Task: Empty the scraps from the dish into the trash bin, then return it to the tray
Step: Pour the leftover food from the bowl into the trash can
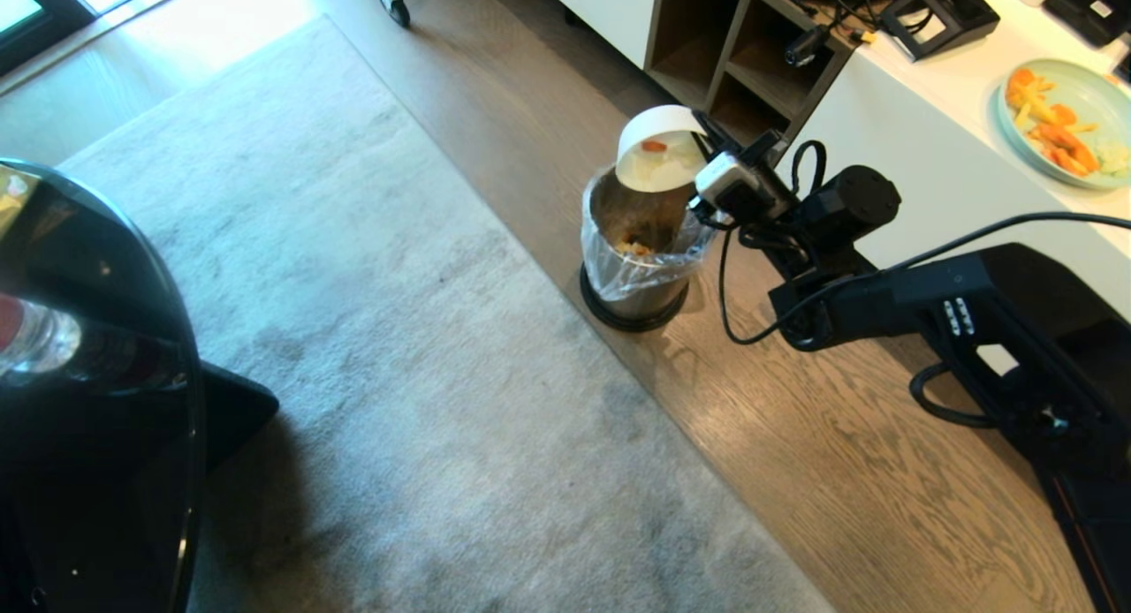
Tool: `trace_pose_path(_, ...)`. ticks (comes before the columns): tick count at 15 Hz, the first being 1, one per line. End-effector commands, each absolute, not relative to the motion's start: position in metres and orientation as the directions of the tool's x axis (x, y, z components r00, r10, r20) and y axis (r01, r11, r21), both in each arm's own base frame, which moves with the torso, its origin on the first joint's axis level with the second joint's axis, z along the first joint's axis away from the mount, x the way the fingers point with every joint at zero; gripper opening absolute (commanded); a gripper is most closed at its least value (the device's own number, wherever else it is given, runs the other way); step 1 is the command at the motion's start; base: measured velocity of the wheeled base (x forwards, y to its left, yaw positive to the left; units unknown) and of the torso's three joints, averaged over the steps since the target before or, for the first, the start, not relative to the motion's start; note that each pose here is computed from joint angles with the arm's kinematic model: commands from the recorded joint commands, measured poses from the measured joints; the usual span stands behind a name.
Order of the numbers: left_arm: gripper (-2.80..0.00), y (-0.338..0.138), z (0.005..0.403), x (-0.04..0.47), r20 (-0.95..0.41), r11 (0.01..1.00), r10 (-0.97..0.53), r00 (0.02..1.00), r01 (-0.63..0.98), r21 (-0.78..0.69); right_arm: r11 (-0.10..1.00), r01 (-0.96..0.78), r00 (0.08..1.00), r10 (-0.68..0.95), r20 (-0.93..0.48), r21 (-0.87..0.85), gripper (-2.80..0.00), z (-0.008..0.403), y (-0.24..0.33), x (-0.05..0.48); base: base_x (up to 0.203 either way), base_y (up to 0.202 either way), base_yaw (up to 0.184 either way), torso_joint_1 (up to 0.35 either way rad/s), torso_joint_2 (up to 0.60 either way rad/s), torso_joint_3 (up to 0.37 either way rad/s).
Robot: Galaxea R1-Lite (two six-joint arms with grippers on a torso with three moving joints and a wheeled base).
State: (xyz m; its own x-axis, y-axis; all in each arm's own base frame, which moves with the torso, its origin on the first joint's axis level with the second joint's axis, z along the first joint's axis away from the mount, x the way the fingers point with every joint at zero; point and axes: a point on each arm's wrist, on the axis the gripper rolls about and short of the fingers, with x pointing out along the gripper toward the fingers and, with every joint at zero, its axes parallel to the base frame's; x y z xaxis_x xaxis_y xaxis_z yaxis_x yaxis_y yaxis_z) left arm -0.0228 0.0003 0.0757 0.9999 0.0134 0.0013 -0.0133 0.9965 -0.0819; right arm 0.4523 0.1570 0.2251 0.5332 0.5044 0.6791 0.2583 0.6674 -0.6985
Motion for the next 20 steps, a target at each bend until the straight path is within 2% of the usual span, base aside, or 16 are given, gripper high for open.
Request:
trace_pose_path(1,-2.8,0.0,0.076,-0.023,0.002,0.996,0.014,1.0,-0.014,-0.083,0.683,0.267,0.51,0.499,0.701,-0.68,-2.8,0.228,0.157,0.449,0.0,0.0,0.0,0.0,0.0,0.0)
trace_pose_path(13,-2.8,0.0,0.076,-0.023,0.002,0.996,0.014,1.0,-0.014,-0.083,0.697,0.314,0.469,0.477,0.743,-0.645,-2.8,0.226,0.154,0.448,0.0,0.0,0.0,0.0,0.0,0.0)
trace_pose_path(18,-2.8,0.0,0.076,-0.023,0.003,0.996,0.014,1.0,-0.014,-0.083,0.712,0.435,0.347,0.433,0.832,-0.552,-2.8,0.261,0.15,0.446,0.0,0.0,0.0,0.0,0.0,0.0)
trace_pose_path(20,-2.8,0.0,0.076,-0.023,0.002,0.996,0.014,1.0,-0.014,-0.083,0.713,0.443,0.334,0.431,0.838,-0.543,-2.8,0.268,0.15,0.441,0.0,0.0,0.0,0.0,0.0,0.0)
